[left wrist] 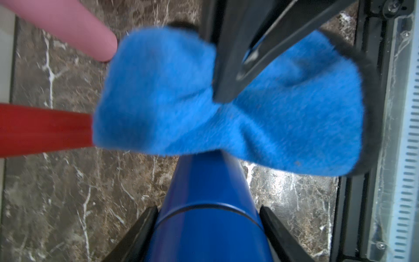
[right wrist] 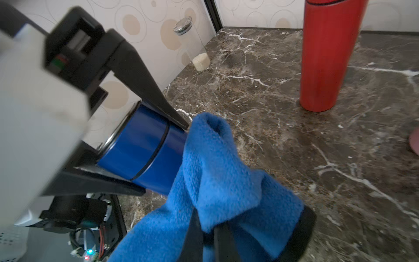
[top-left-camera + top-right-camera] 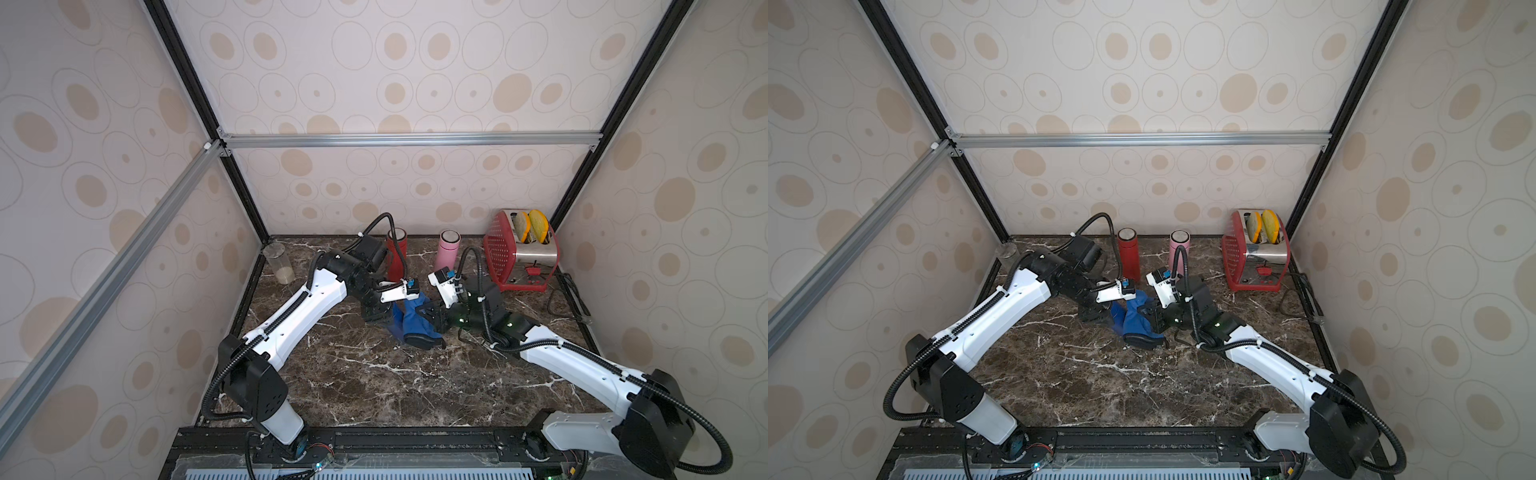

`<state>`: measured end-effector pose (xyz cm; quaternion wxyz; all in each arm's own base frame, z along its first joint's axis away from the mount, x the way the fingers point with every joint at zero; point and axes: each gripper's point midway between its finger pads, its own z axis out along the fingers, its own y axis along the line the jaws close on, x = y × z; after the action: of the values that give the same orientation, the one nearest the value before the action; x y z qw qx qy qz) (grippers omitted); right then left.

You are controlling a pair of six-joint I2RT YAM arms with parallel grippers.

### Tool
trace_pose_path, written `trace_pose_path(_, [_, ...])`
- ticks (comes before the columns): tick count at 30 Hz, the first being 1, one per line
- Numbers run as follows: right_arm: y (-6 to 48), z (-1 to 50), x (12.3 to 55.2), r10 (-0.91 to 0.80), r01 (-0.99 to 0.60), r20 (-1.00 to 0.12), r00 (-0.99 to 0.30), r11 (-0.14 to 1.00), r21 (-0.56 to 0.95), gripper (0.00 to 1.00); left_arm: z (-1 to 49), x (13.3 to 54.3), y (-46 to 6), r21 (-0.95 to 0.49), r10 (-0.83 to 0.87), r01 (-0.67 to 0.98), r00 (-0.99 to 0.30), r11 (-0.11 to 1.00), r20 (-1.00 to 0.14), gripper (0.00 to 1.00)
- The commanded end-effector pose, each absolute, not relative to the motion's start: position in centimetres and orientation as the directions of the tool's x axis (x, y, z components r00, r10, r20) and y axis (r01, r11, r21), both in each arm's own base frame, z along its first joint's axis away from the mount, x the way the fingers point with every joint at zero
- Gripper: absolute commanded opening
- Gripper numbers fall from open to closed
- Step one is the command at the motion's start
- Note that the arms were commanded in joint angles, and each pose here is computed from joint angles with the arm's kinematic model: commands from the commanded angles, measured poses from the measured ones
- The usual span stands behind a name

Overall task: Wipe the surface of the thermos
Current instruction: Wipe the dirt from the surface of the thermos.

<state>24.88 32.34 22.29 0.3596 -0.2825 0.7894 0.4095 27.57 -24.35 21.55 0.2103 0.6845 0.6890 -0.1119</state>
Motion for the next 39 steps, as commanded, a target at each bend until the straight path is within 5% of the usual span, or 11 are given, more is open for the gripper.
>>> trace_pose_path(1, [33.7, 24.3, 24.7, -0.079, -0.752, -0.792, -0.605, 0.383, 0.536, 0.0, 23.4, 26.7, -25.8, 0.248, 0.848, 0.957, 0.256, -0.153, -0.465, 0.0])
trace_pose_path(17, [33.9, 22.1, 27.0, -0.015, -0.691, -0.723, -0.691, 0.308, 0.654, 0.0, 20.3, 25.1, -27.1, 0.13, 0.871, 0.904, 0.427, -0.408, -0.243, 0.0])
trace_pose_path(30, [33.2, 10.3, 25.6, -0.067, -0.594, -0.612, -0.788, 0.345, 0.727, 0.0, 18.7, 25.1, -28.6, 0.201, 0.848, 0.869, 0.489, -0.452, -0.206, 0.0])
trace_pose_path(39, [35.7, 12.0, 25.4, -0.092, -0.624, -0.617, -0.781, 0.15, 0.767, 0.0, 18.5, 24.9, -28.7, 0.231, 0.821, 0.846, 0.527, -0.481, -0.22, 0.0])
